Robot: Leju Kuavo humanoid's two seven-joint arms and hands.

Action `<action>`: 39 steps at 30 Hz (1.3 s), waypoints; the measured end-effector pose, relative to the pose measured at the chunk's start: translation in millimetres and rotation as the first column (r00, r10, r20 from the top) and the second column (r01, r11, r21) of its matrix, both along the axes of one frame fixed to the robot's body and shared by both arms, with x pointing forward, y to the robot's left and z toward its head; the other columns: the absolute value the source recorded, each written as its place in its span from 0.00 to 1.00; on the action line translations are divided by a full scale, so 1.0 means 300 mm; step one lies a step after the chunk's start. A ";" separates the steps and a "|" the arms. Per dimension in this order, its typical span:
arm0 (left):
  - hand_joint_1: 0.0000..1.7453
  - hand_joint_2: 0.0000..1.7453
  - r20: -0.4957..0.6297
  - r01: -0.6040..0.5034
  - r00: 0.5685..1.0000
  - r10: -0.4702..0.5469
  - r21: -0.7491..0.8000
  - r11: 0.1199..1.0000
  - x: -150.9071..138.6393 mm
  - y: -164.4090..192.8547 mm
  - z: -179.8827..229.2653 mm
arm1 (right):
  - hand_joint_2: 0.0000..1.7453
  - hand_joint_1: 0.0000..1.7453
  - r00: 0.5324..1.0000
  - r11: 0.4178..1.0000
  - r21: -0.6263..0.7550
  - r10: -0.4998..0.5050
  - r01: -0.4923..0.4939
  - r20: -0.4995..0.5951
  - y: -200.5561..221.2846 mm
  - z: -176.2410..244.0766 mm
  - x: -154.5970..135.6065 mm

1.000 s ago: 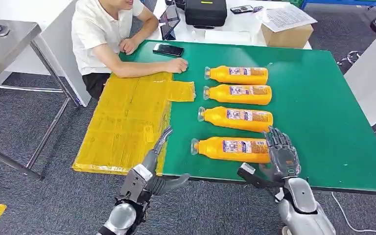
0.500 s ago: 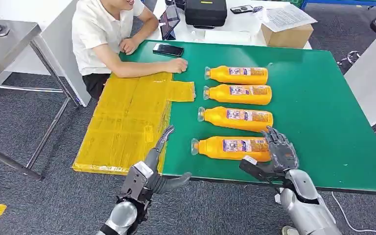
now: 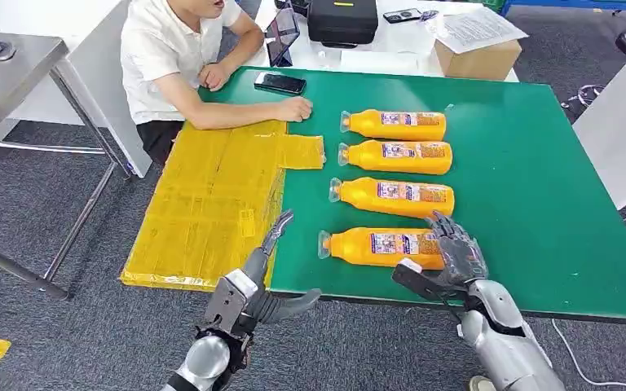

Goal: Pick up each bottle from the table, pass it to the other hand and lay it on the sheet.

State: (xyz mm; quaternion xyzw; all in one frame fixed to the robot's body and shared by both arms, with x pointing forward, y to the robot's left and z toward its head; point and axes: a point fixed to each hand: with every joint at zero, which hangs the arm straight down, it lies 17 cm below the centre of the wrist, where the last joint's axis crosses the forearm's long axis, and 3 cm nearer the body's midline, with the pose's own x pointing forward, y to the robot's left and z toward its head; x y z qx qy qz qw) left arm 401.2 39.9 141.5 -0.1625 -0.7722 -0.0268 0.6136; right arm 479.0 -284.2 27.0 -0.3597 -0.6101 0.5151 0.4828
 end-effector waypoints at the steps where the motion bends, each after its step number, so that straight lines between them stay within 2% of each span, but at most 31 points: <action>1: 0.00 1.00 0.000 0.000 1.000 0.000 0.000 1.000 0.000 0.000 0.000 | 1.00 0.00 1.000 1.000 0.000 0.001 -0.001 -0.001 0.002 -0.001 0.000; 8: 0.00 1.00 -0.001 0.006 1.000 -0.006 -0.004 1.000 -0.001 -0.010 0.004 | 1.00 0.00 0.999 0.999 -0.027 0.023 -0.024 -0.036 0.032 -0.022 0.009; 9: 0.00 1.00 -0.003 0.009 1.000 -0.009 -0.008 1.000 -0.002 -0.013 0.005 | 1.00 0.28 0.999 0.999 -0.031 0.023 -0.025 -0.047 0.035 -0.025 0.014; 10: 0.00 1.00 -0.005 0.009 1.000 -0.009 -0.009 1.000 -0.002 -0.015 0.004 | 1.00 0.82 0.998 0.999 -0.035 0.024 -0.026 -0.060 0.037 -0.031 0.018; 11: 0.00 1.00 -0.006 0.009 1.000 -0.009 -0.009 1.000 -0.002 -0.015 0.004 | 1.00 0.97 0.997 0.999 -0.038 0.026 -0.028 -0.074 0.038 -0.037 0.022; 12: 0.00 1.00 -0.007 0.009 1.000 -0.009 -0.011 1.000 -0.002 -0.015 0.004 | 1.00 1.00 0.995 0.999 -0.040 0.028 -0.032 -0.093 0.037 -0.049 0.023; 21: 0.00 1.00 -0.005 0.007 1.000 -0.008 -0.025 1.000 0.007 -0.014 0.012 | 1.00 1.00 0.976 1.000 0.003 0.012 -0.011 -0.218 -0.016 -0.104 0.047; 30: 0.00 1.00 0.003 0.008 1.000 -0.008 -0.027 1.000 0.011 -0.015 0.019 | 1.00 1.00 0.964 0.998 0.057 0.019 -0.004 -0.265 -0.046 -0.141 0.027; 36: 0.00 1.00 0.013 0.004 1.000 -0.004 -0.037 0.999 0.011 -0.011 0.027 | 1.00 1.00 0.951 0.986 0.169 0.052 0.000 -0.304 -0.039 -0.150 0.004; 39: 0.00 1.00 0.012 -0.004 1.000 0.005 -0.060 0.998 0.013 -0.002 0.031 | 1.00 1.00 0.942 0.957 0.289 0.100 -0.004 -0.320 -0.013 -0.147 -0.022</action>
